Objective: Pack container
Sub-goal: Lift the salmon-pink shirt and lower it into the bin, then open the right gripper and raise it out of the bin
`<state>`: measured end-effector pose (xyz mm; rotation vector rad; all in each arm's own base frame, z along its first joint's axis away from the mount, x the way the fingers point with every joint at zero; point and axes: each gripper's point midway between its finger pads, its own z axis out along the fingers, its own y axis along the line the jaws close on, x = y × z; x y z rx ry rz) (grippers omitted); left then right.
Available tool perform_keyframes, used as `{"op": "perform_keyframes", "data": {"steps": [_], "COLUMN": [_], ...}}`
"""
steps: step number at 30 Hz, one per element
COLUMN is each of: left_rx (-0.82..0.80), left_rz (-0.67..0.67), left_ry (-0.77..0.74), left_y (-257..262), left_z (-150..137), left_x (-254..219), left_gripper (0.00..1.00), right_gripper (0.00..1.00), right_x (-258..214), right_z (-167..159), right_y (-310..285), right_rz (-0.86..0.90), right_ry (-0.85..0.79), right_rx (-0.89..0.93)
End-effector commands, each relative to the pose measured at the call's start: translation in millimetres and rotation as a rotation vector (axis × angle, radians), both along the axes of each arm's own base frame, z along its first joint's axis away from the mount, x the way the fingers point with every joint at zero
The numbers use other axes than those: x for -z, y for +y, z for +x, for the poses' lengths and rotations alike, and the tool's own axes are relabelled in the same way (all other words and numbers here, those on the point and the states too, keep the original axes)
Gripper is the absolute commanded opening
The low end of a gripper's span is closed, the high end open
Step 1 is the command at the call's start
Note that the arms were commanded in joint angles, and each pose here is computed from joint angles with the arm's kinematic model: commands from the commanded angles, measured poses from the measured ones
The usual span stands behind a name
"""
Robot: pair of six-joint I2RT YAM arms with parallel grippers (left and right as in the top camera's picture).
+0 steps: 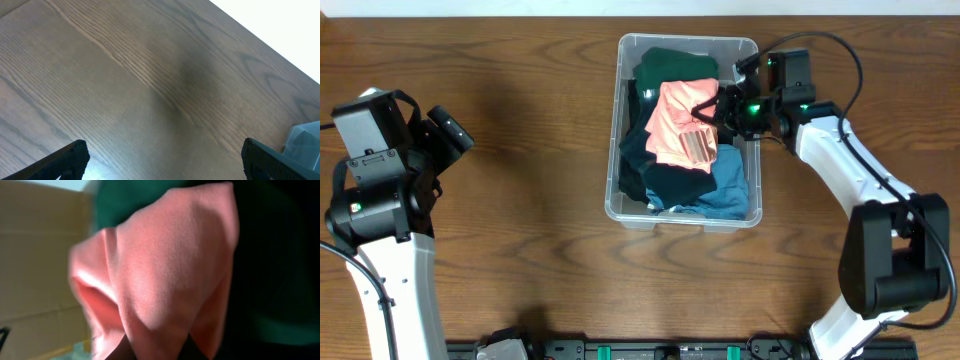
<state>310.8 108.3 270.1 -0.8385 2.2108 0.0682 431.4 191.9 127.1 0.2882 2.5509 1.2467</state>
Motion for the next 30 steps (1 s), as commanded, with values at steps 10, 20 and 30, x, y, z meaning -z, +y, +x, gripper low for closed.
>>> {"op": "perform_keyframes", "data": {"steps": [10, 20, 30], "left_rx": [-0.002, -0.002, -0.002], "left_rz": [0.019, 0.019, 0.019], "left_ry": [-0.003, -0.003, -0.003], "left_y": [2.9, 2.9, 2.9], "left_z": [-0.8, -0.8, -0.8], "left_x": [-3.8, -3.8, -3.8], "left_gripper": [0.98, 0.98, 0.98], "right_gripper": [0.47, 0.59, 0.16], "right_x": [-76.3, -166.4, -43.9], "right_z": [10.8, -4.8, 5.1], "right_y": [-17.6, -32.3, 15.6], "right_rz": [-0.196, -0.321, -0.391], "right_ry": [-0.348, -0.631, -0.383], "right_rx": [0.066, 0.177, 0.021]}}
